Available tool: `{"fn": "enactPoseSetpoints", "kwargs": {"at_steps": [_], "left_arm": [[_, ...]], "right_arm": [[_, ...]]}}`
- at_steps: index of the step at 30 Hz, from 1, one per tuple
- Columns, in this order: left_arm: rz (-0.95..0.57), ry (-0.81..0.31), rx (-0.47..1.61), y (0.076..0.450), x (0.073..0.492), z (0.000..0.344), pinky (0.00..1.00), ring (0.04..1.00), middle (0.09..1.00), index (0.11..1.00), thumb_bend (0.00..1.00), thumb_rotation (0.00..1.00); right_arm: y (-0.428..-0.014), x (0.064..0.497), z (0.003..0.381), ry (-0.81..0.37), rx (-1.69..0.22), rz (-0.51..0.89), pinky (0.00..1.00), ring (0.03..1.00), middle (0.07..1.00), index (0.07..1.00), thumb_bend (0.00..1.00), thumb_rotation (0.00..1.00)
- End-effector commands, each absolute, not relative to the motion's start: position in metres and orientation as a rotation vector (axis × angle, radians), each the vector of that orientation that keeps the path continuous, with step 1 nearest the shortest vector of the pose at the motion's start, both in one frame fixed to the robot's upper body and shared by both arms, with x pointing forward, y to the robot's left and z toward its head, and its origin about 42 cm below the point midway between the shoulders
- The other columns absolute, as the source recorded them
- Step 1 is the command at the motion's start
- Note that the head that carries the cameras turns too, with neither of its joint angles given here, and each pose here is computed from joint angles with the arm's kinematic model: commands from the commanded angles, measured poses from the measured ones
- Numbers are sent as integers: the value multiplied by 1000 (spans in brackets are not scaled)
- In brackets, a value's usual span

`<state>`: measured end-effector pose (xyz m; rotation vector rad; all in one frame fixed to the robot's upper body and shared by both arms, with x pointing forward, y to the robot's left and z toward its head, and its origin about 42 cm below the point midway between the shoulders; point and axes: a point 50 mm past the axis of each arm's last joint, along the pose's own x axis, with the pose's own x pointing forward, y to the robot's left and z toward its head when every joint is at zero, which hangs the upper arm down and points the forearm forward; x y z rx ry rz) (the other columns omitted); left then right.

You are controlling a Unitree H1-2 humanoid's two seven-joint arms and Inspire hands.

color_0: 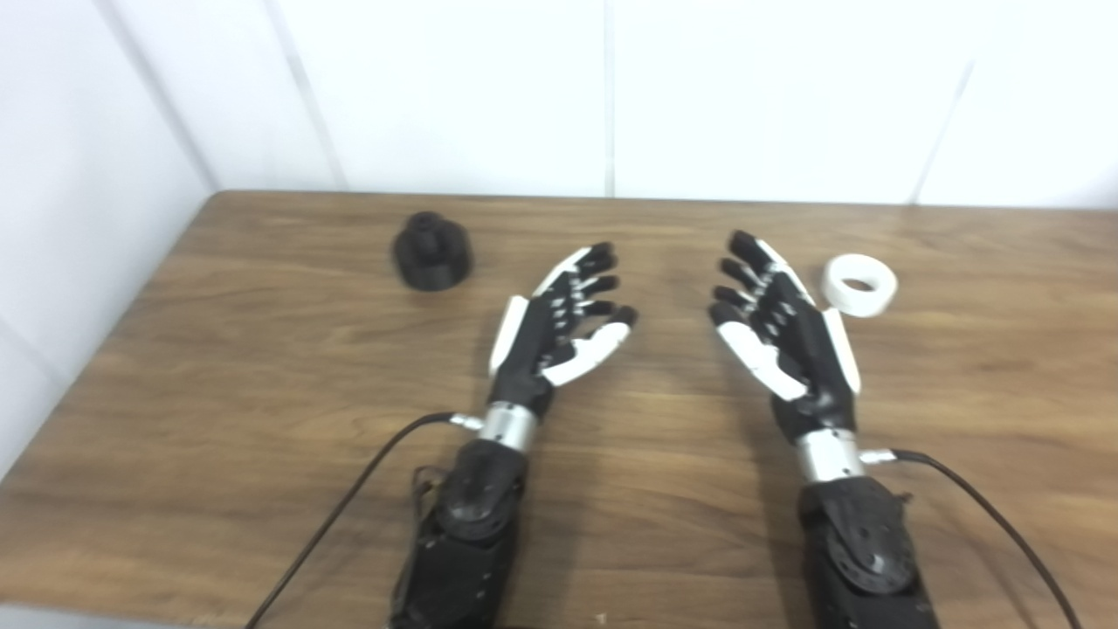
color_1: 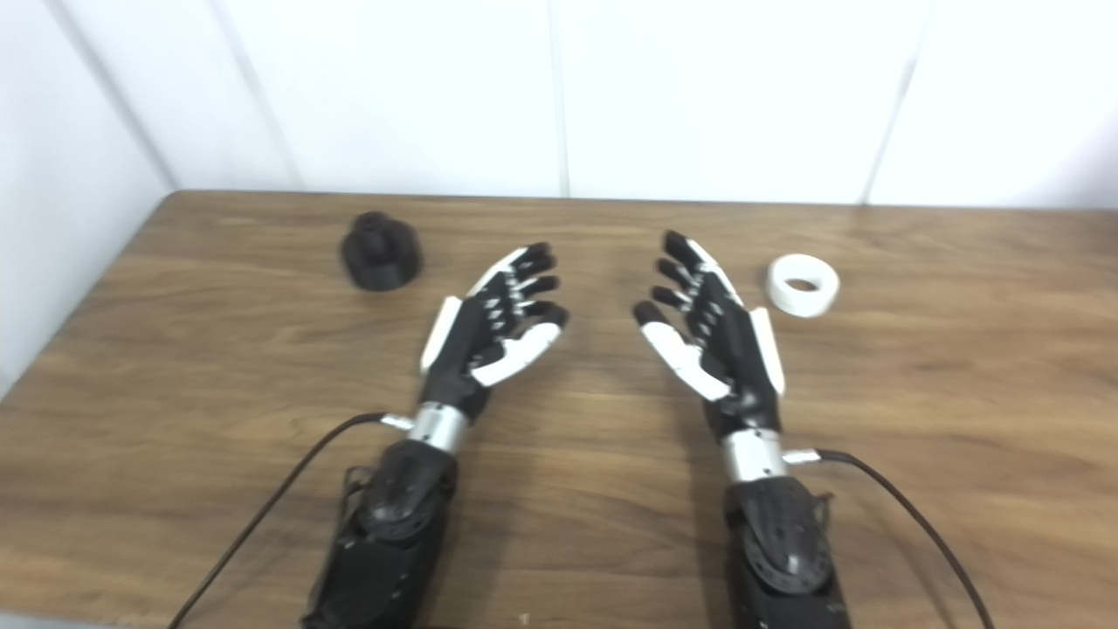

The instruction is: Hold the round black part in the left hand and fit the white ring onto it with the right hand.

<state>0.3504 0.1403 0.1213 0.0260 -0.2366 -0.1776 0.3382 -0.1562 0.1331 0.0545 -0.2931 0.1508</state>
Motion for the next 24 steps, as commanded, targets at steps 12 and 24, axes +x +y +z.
{"fn": "enactPoseSetpoints", "kwargs": {"at_steps": [12, 24], "left_arm": [[-197, -358, 190, 135, 350, 132, 770, 878, 895, 850, 505, 236], [-184, -367, 252, 146, 352, 134, 776, 865, 906, 848, 505, 208]], "right_arm": [[-173, 324, 106, -210, 45, 134, 795, 879, 906, 870, 574, 406], [-172, 324, 106, -216, 40, 137, 802, 883, 908, 870, 574, 434]]}}
